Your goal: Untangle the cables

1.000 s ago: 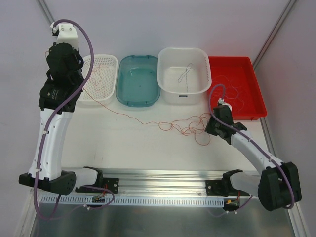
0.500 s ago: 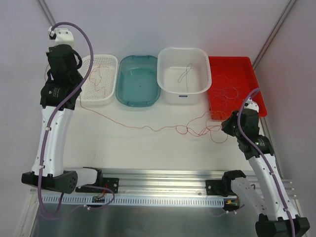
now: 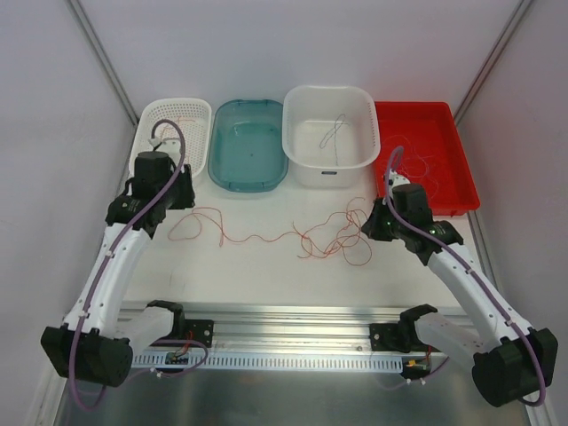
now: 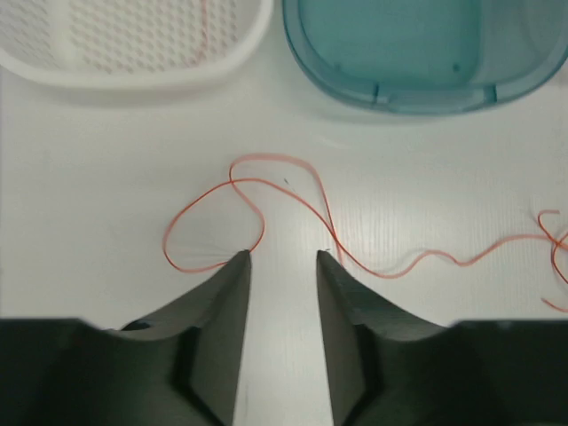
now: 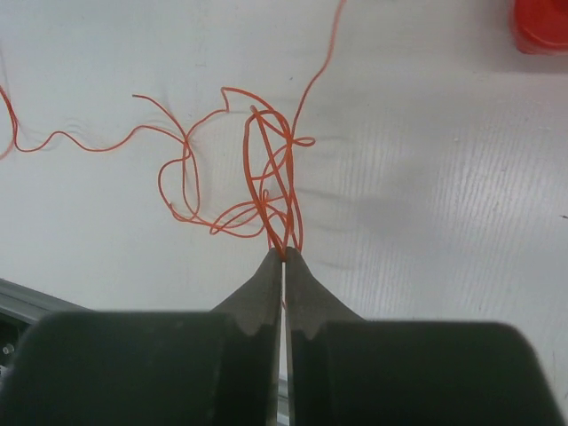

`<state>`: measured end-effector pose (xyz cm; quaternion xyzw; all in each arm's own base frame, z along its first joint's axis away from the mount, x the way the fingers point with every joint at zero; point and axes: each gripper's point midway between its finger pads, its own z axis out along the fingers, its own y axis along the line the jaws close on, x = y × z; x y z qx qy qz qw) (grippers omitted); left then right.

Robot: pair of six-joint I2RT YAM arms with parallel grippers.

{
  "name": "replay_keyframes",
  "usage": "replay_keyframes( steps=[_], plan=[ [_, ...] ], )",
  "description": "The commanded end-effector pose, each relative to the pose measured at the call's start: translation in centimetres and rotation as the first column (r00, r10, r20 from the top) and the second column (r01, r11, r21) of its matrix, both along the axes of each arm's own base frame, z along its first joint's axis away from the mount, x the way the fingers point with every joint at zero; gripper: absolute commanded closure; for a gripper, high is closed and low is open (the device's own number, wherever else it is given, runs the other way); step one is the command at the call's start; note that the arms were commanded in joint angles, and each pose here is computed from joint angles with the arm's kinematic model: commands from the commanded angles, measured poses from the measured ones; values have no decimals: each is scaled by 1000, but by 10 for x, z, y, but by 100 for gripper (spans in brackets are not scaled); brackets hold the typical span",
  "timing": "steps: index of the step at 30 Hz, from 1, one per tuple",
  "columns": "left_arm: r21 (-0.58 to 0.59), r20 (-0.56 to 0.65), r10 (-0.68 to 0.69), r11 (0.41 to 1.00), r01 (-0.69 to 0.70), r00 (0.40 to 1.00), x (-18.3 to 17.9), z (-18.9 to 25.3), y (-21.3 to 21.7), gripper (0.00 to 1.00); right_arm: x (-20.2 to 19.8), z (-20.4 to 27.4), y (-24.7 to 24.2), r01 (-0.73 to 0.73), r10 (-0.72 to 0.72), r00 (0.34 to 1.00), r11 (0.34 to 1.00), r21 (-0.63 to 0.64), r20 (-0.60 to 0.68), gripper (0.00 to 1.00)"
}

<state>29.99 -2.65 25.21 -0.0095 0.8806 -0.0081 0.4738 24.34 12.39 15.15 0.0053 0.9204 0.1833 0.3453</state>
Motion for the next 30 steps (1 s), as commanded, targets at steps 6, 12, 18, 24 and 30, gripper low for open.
replay_keyframes(
  steps=[6,12,18,24,30],
  plan=[
    [-165,-282,-234,967,194,930,-21,-95,-75,30,10,-6,14,-63,64,998,998,-16,19,99],
    [-87,-323,-452,889,450,832,-24,-116,-142,14,8,-6,19,-102,102,995,995,-21,21,99],
    [0,-432,-539,802,598,723,-18,-157,-172,15,2,-7,23,-148,149,989,989,-29,24,99],
    [42,-496,-574,734,678,652,-4,-185,-187,24,-2,-7,24,-173,174,984,984,-40,26,99],
    [78,-537,-592,675,734,601,0,-201,-184,36,-8,-5,23,-185,187,982,982,-39,38,99]
  ],
)
